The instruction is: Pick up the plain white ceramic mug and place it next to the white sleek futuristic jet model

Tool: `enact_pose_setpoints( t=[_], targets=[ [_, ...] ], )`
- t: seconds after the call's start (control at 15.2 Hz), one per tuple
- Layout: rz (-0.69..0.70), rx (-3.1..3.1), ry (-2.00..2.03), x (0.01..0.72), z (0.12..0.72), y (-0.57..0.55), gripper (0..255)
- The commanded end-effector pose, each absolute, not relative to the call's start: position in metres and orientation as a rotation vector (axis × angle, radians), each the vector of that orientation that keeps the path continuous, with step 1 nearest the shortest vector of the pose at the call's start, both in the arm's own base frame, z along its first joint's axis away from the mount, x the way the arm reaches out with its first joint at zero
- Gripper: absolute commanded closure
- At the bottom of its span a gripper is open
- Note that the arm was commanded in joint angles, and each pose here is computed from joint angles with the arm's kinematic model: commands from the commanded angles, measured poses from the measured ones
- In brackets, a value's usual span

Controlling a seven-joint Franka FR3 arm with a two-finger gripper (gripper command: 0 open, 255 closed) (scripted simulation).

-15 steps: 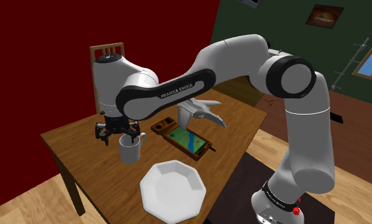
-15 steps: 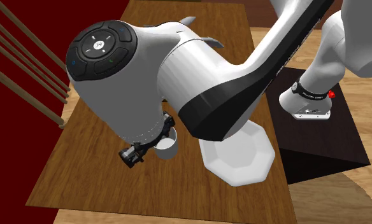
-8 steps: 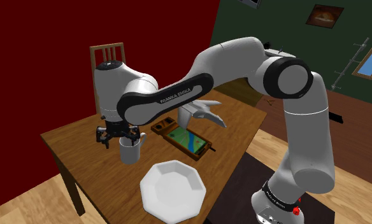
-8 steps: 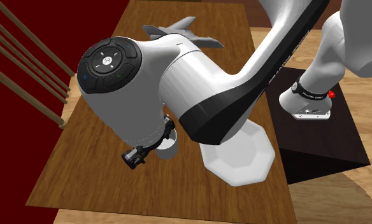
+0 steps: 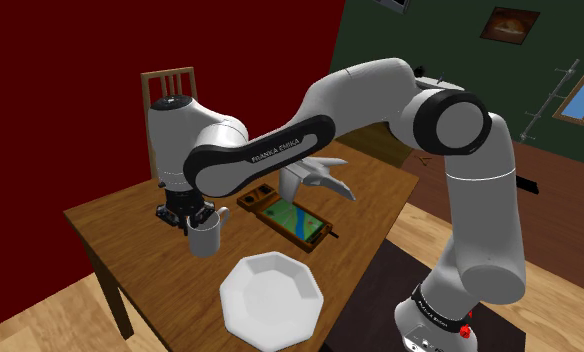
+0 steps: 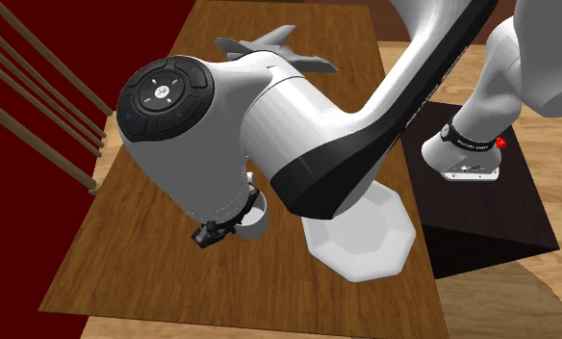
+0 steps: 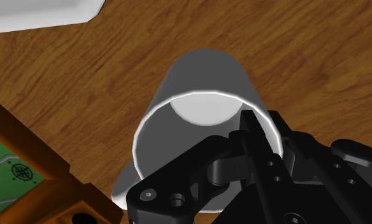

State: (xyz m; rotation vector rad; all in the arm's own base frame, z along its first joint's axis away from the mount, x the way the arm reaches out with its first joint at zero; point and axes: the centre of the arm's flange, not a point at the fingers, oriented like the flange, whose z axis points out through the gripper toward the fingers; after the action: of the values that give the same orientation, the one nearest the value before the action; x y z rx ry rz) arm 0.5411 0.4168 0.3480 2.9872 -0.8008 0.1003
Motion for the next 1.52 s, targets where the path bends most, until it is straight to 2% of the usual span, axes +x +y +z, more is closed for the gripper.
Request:
enact_pose_setpoints(
  t=[0.0, 0.26, 1.45],
  targets=[
    [0.1, 2.987, -0.801, 0.541, 0.348, 0.417, 255],
    [0.1, 2.987, -0.801, 0.541, 0.348, 0.417, 255],
    [0.1, 2.987, -0.801, 0.541, 0.443, 0.417, 255]
  ],
)
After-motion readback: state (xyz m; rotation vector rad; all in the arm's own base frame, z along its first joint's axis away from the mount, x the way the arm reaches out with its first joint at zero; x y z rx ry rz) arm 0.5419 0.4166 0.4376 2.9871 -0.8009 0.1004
